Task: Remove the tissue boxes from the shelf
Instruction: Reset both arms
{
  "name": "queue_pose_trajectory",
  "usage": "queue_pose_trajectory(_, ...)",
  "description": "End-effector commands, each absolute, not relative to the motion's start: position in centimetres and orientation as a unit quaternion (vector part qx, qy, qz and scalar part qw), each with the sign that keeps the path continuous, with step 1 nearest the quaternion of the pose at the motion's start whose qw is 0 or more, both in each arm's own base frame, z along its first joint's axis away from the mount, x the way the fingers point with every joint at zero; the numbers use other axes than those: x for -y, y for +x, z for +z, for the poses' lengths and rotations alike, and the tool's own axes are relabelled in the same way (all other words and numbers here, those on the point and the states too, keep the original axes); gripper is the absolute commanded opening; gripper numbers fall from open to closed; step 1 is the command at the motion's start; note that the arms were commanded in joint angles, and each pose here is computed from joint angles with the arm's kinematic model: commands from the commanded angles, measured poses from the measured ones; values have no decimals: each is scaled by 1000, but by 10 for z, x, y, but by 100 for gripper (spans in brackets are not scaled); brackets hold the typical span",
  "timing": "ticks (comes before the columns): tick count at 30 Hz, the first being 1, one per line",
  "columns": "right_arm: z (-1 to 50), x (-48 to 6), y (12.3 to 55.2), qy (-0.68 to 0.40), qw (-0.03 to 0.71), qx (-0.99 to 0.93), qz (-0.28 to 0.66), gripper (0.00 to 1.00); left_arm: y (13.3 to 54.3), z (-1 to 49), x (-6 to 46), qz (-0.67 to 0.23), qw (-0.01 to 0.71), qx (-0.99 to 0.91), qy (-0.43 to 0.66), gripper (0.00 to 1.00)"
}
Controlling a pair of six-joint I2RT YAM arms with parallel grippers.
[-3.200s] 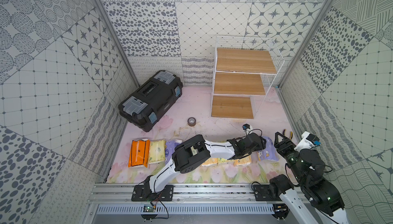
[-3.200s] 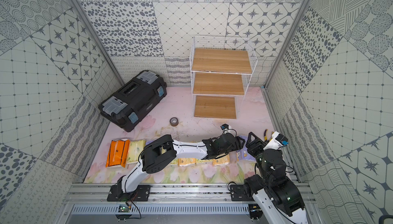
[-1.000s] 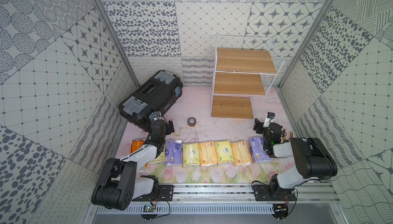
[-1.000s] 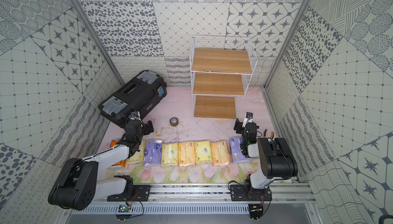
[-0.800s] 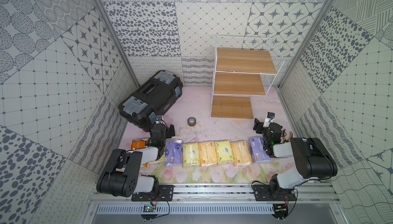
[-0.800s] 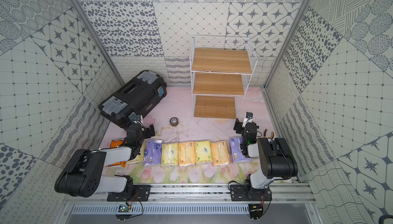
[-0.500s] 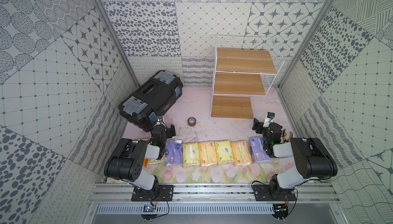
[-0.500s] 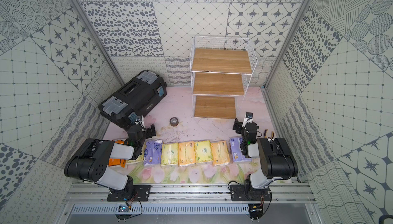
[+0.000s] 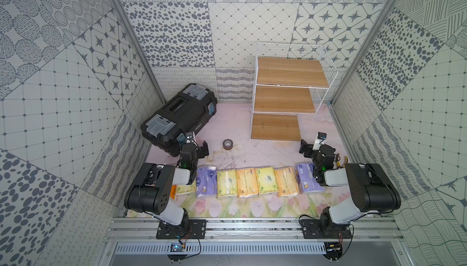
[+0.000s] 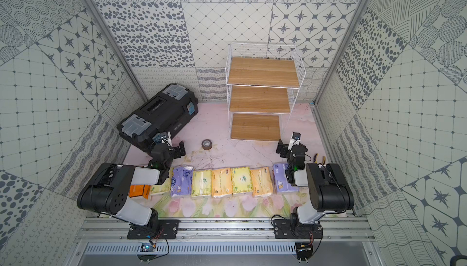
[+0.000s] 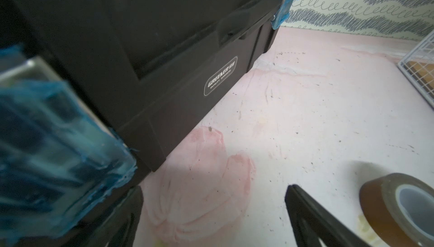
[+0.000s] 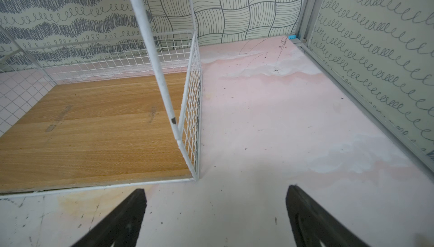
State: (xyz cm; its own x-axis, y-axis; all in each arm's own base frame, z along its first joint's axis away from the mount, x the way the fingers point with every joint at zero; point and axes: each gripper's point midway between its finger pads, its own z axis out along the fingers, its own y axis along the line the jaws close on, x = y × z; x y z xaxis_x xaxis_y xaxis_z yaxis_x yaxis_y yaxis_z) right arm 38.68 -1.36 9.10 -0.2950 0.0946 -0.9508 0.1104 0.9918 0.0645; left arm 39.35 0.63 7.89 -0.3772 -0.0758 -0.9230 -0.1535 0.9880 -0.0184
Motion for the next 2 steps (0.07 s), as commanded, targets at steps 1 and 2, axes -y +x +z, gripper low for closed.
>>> queue_pose_trajectory(1,108,14,394,65,612,-788,-9,97,395,80,-6,32,555,-829,-64,99)
queue_pose_trajectory(2,109,15,394,66,612,-788,-9,97,395,80,-6,33,555,-829,-63,99)
